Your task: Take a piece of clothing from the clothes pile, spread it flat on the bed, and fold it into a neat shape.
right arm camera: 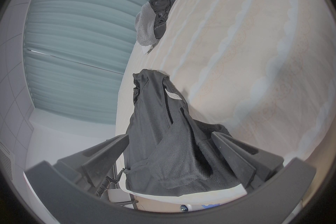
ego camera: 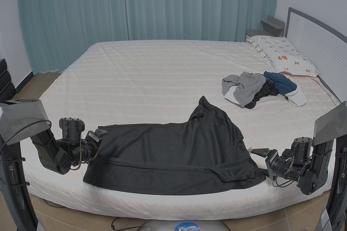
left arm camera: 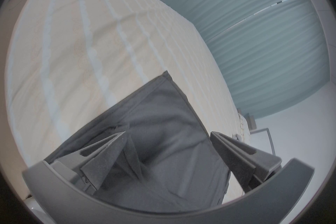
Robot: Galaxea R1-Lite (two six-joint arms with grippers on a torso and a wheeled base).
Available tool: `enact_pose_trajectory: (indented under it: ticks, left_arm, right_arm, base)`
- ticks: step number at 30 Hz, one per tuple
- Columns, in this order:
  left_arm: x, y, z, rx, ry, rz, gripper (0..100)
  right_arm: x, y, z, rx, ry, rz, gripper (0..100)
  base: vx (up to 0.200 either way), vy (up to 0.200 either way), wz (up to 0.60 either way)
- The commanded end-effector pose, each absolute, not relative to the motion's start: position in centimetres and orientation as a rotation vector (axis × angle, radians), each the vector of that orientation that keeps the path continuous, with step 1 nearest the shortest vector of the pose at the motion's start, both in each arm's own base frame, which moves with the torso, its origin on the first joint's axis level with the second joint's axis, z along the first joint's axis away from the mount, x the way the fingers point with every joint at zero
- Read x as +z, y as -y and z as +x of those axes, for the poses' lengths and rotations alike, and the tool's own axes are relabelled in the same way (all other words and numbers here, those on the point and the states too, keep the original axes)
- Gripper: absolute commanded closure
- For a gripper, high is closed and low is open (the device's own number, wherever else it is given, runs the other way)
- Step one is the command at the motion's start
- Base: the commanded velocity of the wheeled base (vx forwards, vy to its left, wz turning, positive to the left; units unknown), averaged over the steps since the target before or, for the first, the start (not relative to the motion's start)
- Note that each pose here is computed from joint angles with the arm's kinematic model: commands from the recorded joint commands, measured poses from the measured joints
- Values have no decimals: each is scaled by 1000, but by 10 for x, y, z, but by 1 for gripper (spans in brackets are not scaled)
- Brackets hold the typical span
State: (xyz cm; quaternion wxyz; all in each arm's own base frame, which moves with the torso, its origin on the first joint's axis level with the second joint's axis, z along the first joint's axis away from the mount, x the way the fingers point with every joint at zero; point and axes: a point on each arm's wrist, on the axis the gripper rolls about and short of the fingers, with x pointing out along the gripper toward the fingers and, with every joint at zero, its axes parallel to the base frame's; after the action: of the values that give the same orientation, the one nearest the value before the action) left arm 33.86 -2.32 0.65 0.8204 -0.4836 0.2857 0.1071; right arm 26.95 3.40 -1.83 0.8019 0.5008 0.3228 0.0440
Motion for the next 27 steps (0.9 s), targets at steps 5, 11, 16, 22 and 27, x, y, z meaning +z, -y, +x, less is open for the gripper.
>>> enact_pose_trajectory:
  ticks: [5,11,16,22,27]
  left_arm:
    - [-9,20,352,282,-538,-1025,0]
    - [31,1,334,275,-458,-1057,0]
    - [61,10,313,156,-472,-1017,0]
    - [79,45,318,65,-574,-933,0]
    - [65,83,314,19,-739,-875,0]
  right_arm:
    - [-18,-34,270,101,-683,1071,0]
    - [-18,-34,269,100,-689,1068,0]
    - [-18,-34,269,100,-689,1067,0]
    - [-18,-35,268,104,-692,1065,0]
    - [-19,-35,268,100,-696,1063,0]
  base:
    - [0,0,0]
    - [0,0,0]
    - [0,0,0]
    - [0,0,0]
    - [0,0,0]
